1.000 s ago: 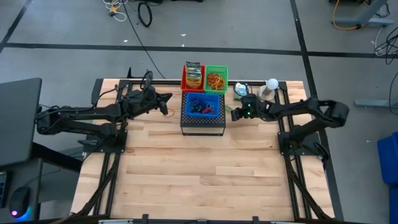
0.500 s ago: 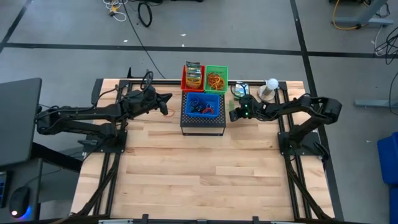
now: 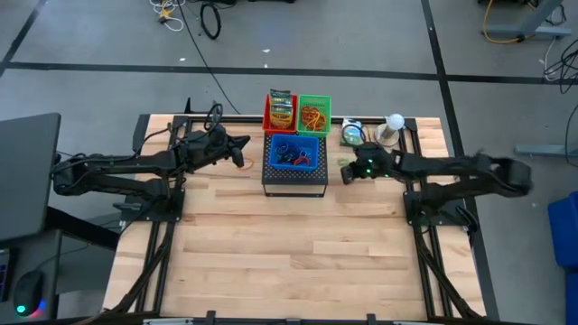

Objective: Pick & Place Office Desk Supplies
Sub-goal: Put the green spring keychain into the blue bin on the shelf

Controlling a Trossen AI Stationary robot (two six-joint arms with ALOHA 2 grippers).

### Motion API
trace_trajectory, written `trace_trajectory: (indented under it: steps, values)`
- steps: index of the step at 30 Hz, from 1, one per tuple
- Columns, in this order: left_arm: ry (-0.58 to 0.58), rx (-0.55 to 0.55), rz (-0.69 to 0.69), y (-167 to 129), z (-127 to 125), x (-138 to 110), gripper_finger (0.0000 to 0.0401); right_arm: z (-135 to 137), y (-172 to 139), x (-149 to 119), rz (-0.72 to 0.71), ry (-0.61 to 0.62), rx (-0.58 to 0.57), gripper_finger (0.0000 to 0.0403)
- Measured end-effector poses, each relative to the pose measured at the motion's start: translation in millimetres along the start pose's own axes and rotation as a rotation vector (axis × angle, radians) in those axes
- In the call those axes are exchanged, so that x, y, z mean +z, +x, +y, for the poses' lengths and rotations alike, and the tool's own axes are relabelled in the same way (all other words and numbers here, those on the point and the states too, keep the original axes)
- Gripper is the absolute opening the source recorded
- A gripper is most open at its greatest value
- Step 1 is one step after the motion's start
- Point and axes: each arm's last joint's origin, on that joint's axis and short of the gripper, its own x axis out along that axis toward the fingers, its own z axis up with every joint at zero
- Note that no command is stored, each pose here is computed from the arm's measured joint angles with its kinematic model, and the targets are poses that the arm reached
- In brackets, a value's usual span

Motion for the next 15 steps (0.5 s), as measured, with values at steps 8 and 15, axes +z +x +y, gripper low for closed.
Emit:
trace_trajectory:
  steps: [8, 15]
  values:
    - [-0.005, 0.001, 0.002, 0.0, 0.1, -0.2, 0.0007, 63.3, -93.0, 32.0, -0.139, -0.112, 0.145, 0.0002]
    - [-0.003, 0.032, -0.005, 0.1, 1.5, -0.3, 0.0007, 119.7, -97.2, 78.0, -0.193, -0.305, 0.193, 0.0001]
